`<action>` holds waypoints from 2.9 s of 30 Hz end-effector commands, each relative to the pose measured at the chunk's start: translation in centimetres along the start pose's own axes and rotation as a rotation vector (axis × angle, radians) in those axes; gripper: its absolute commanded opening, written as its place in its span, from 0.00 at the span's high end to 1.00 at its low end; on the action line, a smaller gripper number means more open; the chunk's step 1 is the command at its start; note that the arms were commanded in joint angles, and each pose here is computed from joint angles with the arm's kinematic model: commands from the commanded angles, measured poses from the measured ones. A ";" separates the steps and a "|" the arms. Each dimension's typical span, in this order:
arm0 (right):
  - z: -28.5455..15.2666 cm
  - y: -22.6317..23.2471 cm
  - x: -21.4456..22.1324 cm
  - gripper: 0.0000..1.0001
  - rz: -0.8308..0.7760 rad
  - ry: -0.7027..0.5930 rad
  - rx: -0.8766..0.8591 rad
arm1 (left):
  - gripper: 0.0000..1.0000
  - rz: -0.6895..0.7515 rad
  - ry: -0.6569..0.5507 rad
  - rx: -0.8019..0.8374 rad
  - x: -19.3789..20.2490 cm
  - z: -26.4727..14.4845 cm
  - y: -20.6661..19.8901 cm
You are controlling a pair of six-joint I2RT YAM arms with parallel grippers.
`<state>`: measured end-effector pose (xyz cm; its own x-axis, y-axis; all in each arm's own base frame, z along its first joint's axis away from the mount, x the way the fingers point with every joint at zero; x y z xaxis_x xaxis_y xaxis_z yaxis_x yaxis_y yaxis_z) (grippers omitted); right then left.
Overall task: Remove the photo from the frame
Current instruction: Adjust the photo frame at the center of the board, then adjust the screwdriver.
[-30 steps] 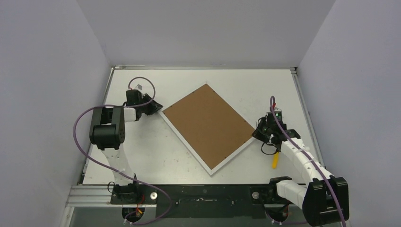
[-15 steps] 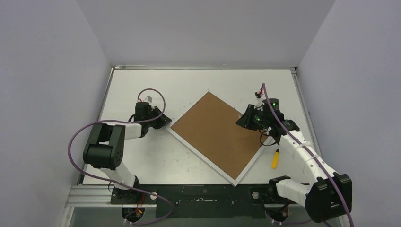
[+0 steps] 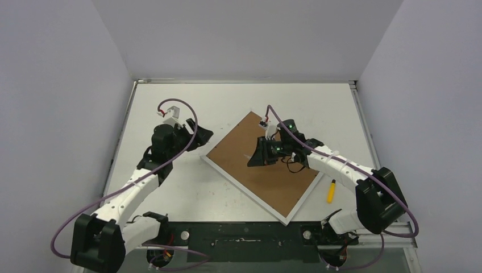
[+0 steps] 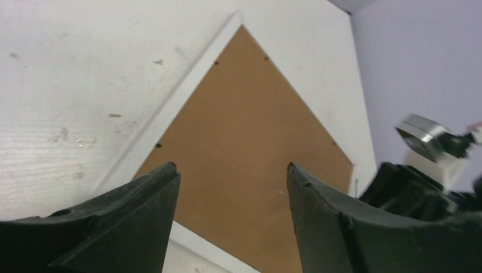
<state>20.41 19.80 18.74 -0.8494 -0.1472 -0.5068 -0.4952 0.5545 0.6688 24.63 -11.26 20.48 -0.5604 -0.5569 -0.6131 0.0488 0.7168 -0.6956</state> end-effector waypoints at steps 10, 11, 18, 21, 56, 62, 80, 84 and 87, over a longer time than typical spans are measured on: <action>2.4 3.6 -1.9 0.95 -0.188 0.032 -0.126 | 0.43 0.054 0.171 0.169 3.5 0.9 -4.9; 2.5 3.7 -2.0 0.95 -0.190 0.031 -0.124 | 0.45 0.065 0.186 0.163 3.7 1.1 -4.9; 2.5 4.0 -3.2 0.92 -0.214 -0.001 -0.092 | 0.61 0.078 0.296 0.182 5.1 1.2 -5.0; 2.6 4.1 -3.8 0.90 -0.218 -0.020 -0.074 | 0.61 0.053 0.323 0.181 5.8 0.8 -4.9; 3.5 2.9 -4.5 0.86 -0.323 -0.305 -0.023 | 0.64 -0.796 0.217 0.218 7.5 1.0 -3.8; 3.6 2.6 -4.6 0.86 -0.358 -0.320 -0.002 | 0.64 -0.933 0.223 0.250 6.9 1.1 -4.6; 3.1 2.9 -3.8 0.81 -0.462 -0.392 -0.067 | 0.91 -1.086 0.136 0.246 6.3 0.0 -4.2; 3.2 2.8 -3.8 0.81 -0.461 -0.371 -0.050 | 0.60 -1.096 0.122 0.220 6.3 -0.1 -3.9; 3.2 2.8 -3.8 0.81 -0.464 -0.373 -0.052 | 0.53 -1.095 0.118 0.210 6.3 -0.1 -3.9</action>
<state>22.62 24.03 18.19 -0.5314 -0.1071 -0.8403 -0.7569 0.5055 0.4142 20.75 -17.59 18.23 -0.4644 -0.7919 0.3965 -0.4273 -0.1918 -0.8835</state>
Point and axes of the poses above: each gripper's point midway between its finger pads, its own z axis out along the fingers, its own y axis along the line the jaws close on, x = y × z, the point moved 10 cm from there along -z, back along the fingers, and after that the axes turned 2 degrees about -z, right-handed, at the moved point
